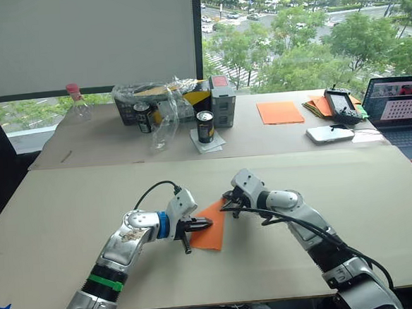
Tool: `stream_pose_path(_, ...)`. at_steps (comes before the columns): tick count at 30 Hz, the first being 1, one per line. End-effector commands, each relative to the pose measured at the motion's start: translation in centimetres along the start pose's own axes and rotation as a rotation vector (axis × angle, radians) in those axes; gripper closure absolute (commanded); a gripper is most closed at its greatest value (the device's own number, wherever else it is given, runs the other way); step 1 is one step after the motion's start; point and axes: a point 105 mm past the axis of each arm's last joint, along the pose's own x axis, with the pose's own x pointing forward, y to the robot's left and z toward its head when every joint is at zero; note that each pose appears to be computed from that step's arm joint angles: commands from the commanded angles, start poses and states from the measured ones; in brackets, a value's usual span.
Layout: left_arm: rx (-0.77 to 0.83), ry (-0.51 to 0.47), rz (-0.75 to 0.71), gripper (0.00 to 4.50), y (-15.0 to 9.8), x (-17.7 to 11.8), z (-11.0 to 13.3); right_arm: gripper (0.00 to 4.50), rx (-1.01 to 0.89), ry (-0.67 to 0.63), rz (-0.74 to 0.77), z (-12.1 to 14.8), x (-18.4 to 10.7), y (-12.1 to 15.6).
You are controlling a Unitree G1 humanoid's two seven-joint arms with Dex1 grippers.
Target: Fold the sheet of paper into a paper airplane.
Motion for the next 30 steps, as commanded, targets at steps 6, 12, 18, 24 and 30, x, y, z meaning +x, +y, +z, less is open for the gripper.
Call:
stream_pose_path(6, -0.048, 0.022, 0.011, 4.48, 0.1, -0.2, -0.7, 4.50, -0.031, -0.152, -0.049, 2.9, -1.6, -1.6)
stream_pose_path(12, -0.055, 0.020, 0.009, 4.48, 0.1, -0.1, -0.8, 4.50, 0.020, -0.216, 0.062, 3.5, -3.0, 0.4)
stream_pose_path(18, -0.051, 0.021, 0.001, 4.48, 0.1, 0.1, -0.7, 4.50, 0.065, -0.176, 0.105, 1.9, -1.8, 1.5)
stream_pose_path(24, -0.058, 0.014, -0.006, 4.48, -0.1, 0.3, -0.5, 4.50, 0.050, -0.105, 0.198, 0.3, -0.8, 2.7)
stream_pose_path(30, -0.071, 0.011, 0.011, 4.48, 0.0, -0.2, -0.6, 4.50, 0.033, -0.047, 0.291, -1.8, -1.3, 4.6)
